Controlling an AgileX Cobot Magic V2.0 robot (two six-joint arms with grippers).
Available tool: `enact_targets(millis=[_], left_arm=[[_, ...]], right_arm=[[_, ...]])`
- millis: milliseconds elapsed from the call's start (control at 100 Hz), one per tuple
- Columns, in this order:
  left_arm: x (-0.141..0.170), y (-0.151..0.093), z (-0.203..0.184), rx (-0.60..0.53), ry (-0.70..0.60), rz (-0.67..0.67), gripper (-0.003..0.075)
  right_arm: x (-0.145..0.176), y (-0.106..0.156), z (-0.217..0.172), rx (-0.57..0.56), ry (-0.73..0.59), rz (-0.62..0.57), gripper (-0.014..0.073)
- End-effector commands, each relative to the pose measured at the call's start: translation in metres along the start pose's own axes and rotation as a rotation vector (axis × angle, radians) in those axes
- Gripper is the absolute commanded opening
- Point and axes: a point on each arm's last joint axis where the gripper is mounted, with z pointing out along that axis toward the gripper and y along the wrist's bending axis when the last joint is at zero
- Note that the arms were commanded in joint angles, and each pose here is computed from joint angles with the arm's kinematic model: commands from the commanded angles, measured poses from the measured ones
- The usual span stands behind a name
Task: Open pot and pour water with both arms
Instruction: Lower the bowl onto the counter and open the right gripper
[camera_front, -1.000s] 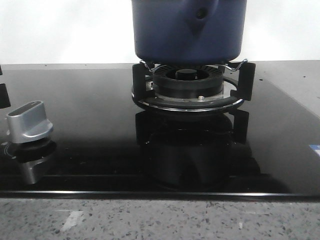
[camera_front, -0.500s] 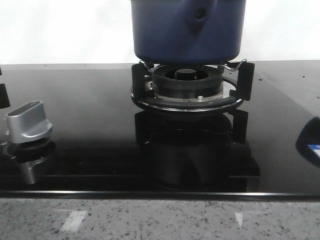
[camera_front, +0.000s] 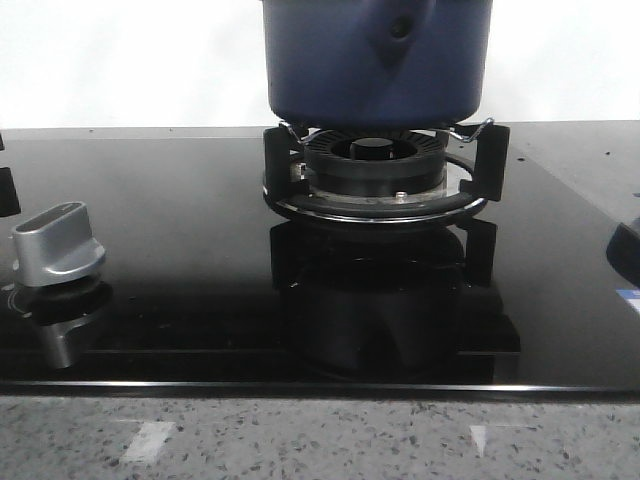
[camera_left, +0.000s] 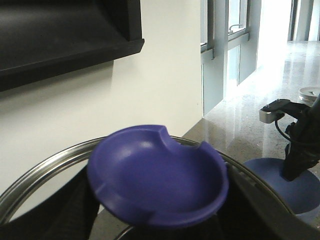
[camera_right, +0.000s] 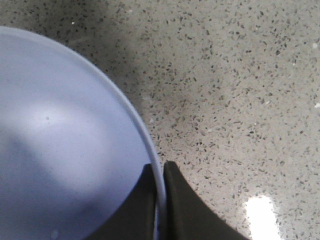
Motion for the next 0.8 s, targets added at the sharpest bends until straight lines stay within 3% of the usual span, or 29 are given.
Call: enact_targets(millis=[0, 90, 260, 330, 790], left_arm=[[-0.031, -0.009, -0.009, 0.009, -0.116, -0.020, 0.0305], [-0.031, -0.009, -0.009, 0.009, -0.116, -0.020, 0.0305], [-0.031, -0.009, -0.009, 0.009, -0.116, -0.020, 0.0305], [-0.030, -0.008, -0.009, 0.010, -0.114, -0.021, 0.0305], [0.016, -0.010, 0.030, 0.121, -0.032, -0.097, 0.0305]], right_arm=[[-0.006, -0.001, -0.017, 0.014, -0.092, 0.001, -0.0039], [-0.007, -0.001, -0.017, 0.015, -0.095, 0.001, 0.0031], [-0.007, -0.001, -0.017, 0.016, -0.100, 0.001, 0.0297], [-0.009, 0.000, -0.023, 0.016, -0.113, -0.001, 0.0358], [-0.009, 0.020, -0.126, -0.044, -0.376, -0.015, 0.0363]])
